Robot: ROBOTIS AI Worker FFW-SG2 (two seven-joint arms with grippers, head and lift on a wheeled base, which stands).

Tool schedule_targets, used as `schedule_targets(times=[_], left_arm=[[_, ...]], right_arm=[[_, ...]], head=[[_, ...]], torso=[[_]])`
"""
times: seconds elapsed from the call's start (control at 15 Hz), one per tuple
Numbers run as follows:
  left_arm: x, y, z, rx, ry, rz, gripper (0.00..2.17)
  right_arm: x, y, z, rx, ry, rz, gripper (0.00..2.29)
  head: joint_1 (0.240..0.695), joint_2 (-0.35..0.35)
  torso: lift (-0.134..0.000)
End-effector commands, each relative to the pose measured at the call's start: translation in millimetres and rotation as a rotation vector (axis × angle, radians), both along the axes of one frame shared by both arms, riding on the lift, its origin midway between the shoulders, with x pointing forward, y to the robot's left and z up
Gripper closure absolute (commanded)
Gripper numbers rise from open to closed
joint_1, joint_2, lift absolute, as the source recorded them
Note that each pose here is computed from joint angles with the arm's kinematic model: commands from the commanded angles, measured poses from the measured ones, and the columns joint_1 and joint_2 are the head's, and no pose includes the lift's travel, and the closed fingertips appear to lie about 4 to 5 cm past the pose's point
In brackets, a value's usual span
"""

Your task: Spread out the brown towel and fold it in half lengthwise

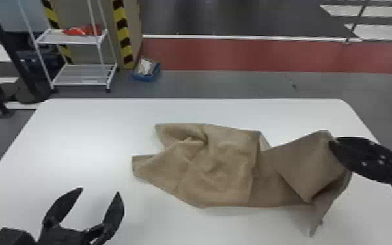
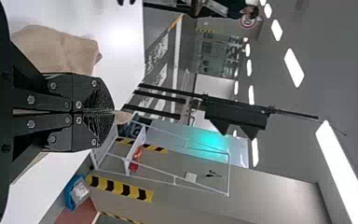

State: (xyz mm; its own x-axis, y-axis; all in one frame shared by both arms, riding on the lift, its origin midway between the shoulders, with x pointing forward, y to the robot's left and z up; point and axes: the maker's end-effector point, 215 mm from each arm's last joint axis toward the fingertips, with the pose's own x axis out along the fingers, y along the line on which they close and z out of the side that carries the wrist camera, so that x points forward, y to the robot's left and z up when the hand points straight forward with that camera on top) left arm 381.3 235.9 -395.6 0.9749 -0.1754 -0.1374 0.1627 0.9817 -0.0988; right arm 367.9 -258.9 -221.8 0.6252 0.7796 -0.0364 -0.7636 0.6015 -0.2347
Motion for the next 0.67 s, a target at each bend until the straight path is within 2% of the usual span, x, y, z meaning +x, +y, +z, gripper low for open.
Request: schedule_targets(times=[0.0, 0.13, 0.27, 0.33, 0.47, 0.6], left_arm=[[-0.2, -0.8, 0.1, -0.002, 0.000, -0.001, 0.10], [1.6, -3.7, 1.9, -0.006, -0.005, -0.007, 0.10], [2.0, -6.1, 1.6, -0.007, -0.005, -0.010, 0.10], [2.6, -6.2, 2.0, -0.004, -0.006, -0.011, 0.10], [2.6, -6.2, 2.0, -0.004, -0.006, -0.011, 0.10], [1.6, -5.8, -0.3, -0.004, -0.001, -0.009, 0.10]], right_arm=[[6.3, -35.0, -12.6, -0.066, 0.008, -0.078, 1.94], [18.3, -86.6, -15.2, -0.006, 0.048, -0.188, 1.94], [21.5, -118.9, -21.5, 0.074, 0.083, -0.239, 1.94], [27.6, -145.7, -18.7, 0.151, 0.089, -0.313, 1.94], [46.3, -194.9, -21.3, 0.271, 0.119, -0.473, 1.94], [59.3, -219.5, -35.1, 0.295, 0.147, -0.568, 1.94]], head=[[0.695, -0.034], [0.695, -0.065], [0.695, -0.120], [0.695, -0.176], [0.695, -0.227], [0.695, -0.279]], torso=[[-0.124], [-0.124], [-0.124], [-0.124], [-0.124], [-0.124]])
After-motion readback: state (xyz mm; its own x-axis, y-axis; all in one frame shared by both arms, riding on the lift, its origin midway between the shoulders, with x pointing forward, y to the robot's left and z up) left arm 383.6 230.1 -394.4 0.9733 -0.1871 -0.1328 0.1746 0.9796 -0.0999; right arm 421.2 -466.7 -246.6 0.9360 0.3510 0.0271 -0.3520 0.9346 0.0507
